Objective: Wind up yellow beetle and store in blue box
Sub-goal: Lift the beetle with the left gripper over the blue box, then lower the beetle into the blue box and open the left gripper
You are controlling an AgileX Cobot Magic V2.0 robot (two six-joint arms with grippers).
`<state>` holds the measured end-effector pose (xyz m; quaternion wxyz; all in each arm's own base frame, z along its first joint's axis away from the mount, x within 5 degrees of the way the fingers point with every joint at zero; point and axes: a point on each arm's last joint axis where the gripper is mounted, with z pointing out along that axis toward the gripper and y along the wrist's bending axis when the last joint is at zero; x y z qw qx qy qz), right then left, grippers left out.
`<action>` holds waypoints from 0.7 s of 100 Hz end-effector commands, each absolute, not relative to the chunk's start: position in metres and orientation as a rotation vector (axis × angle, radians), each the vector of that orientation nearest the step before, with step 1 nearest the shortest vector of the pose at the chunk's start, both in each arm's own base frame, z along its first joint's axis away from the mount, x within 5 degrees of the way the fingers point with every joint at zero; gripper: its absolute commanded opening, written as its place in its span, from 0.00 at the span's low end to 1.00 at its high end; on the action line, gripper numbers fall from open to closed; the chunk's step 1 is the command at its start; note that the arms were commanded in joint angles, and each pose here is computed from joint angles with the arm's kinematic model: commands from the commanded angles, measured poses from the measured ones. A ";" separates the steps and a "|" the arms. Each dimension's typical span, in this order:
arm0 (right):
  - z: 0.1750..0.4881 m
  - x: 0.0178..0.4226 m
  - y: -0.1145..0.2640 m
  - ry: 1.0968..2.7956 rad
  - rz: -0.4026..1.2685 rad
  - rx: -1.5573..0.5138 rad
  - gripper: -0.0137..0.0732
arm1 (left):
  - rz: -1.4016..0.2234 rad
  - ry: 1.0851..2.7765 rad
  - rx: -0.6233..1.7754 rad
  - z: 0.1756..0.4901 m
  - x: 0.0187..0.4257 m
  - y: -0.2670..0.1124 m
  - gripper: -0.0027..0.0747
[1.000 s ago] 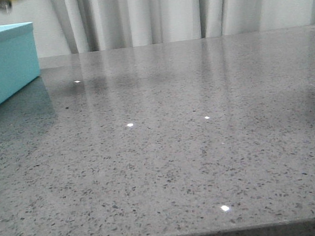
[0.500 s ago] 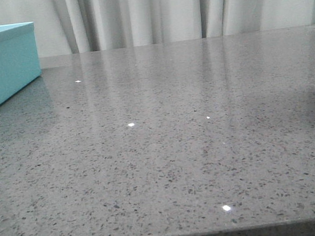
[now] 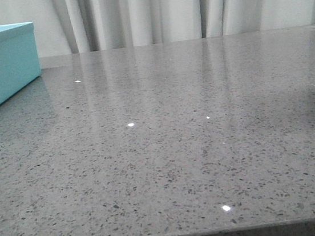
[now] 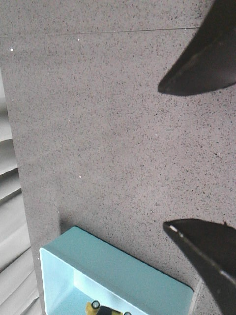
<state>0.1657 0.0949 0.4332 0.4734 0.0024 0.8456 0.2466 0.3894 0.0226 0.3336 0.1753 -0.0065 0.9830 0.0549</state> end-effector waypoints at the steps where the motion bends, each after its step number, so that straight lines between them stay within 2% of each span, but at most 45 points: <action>1: 0.450 0.162 0.092 1.948 0.633 -0.014 0.77 | 0.148 2.736 -0.042 0.350 0.384 0.022 0.33; 30: 0.450 0.162 0.092 1.946 0.634 -0.014 0.77 | 0.121 2.755 -0.042 0.336 0.393 0.021 0.34; 37: 0.450 0.162 0.092 1.946 0.634 -0.014 0.77 | 0.115 2.756 -0.043 0.335 0.394 0.021 0.39; 56: 0.450 0.162 0.092 1.946 0.634 -0.014 0.77 | 0.111 2.752 -0.043 0.335 0.394 0.021 0.60; 70: 0.450 0.162 0.092 1.946 0.634 -0.014 0.77 | 0.111 2.752 -0.043 0.335 0.394 0.021 0.62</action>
